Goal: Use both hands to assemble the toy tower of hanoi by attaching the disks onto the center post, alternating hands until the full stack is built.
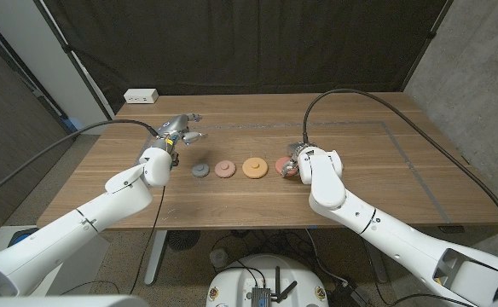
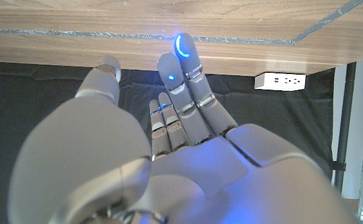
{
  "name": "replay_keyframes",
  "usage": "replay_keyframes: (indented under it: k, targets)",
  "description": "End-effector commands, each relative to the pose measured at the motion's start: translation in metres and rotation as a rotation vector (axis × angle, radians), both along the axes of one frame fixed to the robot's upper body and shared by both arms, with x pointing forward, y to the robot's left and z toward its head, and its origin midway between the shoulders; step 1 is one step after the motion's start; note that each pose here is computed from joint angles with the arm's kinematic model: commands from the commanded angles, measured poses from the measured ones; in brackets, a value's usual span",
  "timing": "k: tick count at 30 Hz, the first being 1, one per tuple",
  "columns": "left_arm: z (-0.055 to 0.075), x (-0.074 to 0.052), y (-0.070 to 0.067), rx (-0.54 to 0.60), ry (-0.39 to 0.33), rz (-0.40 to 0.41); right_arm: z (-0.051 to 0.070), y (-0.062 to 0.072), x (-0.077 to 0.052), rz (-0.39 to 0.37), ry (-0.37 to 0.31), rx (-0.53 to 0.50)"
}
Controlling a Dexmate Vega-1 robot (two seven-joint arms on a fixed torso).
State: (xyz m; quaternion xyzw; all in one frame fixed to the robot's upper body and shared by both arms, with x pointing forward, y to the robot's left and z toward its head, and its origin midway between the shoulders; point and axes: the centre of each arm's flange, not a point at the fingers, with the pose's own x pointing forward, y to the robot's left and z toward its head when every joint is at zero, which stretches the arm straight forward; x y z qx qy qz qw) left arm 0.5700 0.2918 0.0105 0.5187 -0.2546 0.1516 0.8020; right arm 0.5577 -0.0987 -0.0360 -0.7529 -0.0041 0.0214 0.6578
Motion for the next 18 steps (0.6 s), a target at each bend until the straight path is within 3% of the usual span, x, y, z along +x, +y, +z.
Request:
replay_keyframes:
  k: [1,18]
  targets:
    - [-0.0012,0.0017,0.0011,-0.005,0.003,-0.002,-0.0031,0.0018,0.0053,-0.007,0.03,-0.01]
    - [-0.0018,0.0025,0.002,-0.006,0.003,-0.008,-0.0074,0.0023,0.0085,-0.014,0.037,-0.017]
